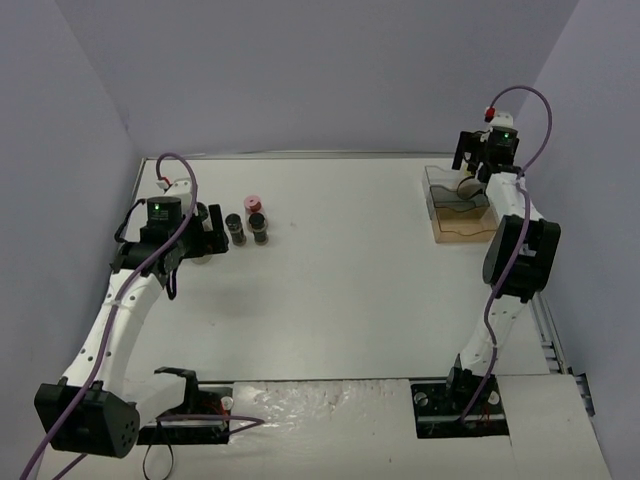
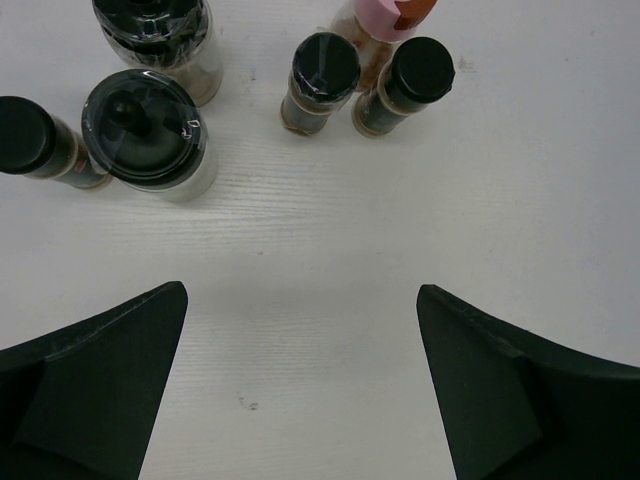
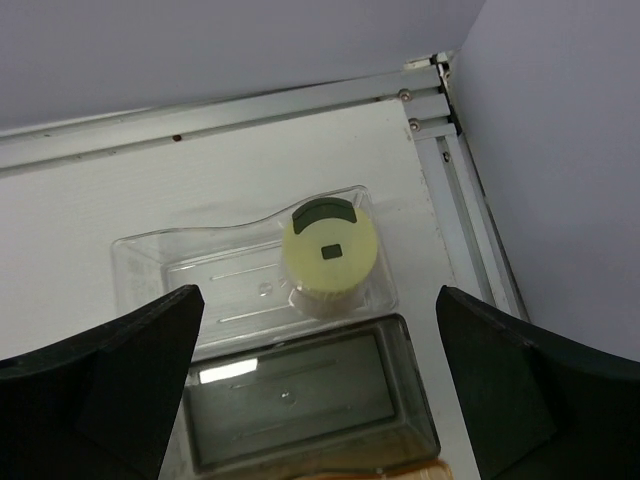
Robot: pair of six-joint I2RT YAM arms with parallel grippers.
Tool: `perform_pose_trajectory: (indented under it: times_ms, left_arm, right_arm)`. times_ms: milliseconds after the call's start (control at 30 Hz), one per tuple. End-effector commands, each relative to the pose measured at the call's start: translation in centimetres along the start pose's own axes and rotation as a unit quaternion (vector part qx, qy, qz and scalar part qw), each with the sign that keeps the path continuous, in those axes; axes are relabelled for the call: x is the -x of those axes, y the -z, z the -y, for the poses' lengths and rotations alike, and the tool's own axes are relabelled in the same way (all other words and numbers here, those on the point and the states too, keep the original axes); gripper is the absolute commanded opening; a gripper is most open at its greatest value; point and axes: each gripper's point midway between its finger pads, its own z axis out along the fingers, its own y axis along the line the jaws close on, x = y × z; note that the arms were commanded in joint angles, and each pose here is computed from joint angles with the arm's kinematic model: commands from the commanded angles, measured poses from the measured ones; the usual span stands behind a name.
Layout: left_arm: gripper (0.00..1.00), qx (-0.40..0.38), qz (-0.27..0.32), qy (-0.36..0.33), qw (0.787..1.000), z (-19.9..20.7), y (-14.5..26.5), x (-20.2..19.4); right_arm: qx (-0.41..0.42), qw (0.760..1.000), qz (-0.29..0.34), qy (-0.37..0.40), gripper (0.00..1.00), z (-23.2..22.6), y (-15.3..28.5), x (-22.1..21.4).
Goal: Organize the condiment bottles
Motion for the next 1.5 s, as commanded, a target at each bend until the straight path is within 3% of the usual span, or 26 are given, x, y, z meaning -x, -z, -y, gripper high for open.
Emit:
perform_pose_trajectory:
  times_ms: [0,300,467,733,1033,1267,1367,1467]
  left_arm:
    - [0.97,-0.047,0.032,0.020,0.998,2.1,-0.4,2.2]
    - [0.97,-0.042,0.054,0.016,0.998,6.1,-1.0,5.4]
    - [0.97,-0.031,0.043,0.005,0.999,7.9,-3.5,7.5]
    - [0.97,0.019,0.025,0.001,1.000,8.5,-10.5,9.9]
    - [0.97,0.070,0.001,-0.011,0.997,8.0,-16.0,10.1]
    - [0.86,0.087,-0.025,-0.020,0.996,7.4,-17.9,8.6]
    - [0.77,0.085,-0.028,-0.022,0.996,7.6,-18.4,8.4]
    - [0.61,0.082,-0.030,-0.025,0.996,7.8,-18.9,8.3]
  right_arm:
    - [0.016,0.989,0.144,-0.035,1.00,-2.8,10.9,11.8]
    - [0.158,0.973,0.153,-0.069,1.00,-12.3,22.9,8.0]
    - [0.204,0.960,0.172,-0.086,1.00,-14.0,28.4,5.7]
    - [0.250,0.949,0.157,-0.113,1.00,-14.7,31.3,0.5]
    - [0.285,0.942,0.144,-0.104,1.00,-15.9,31.9,-0.6]
    - [0.282,0.944,0.143,-0.099,1.00,-15.7,32.0,-1.0]
    - [0.279,0.944,0.147,-0.097,1.00,-15.5,32.2,-1.2]
    - [0.276,0.945,0.148,-0.097,1.00,-15.3,32.2,-1.3]
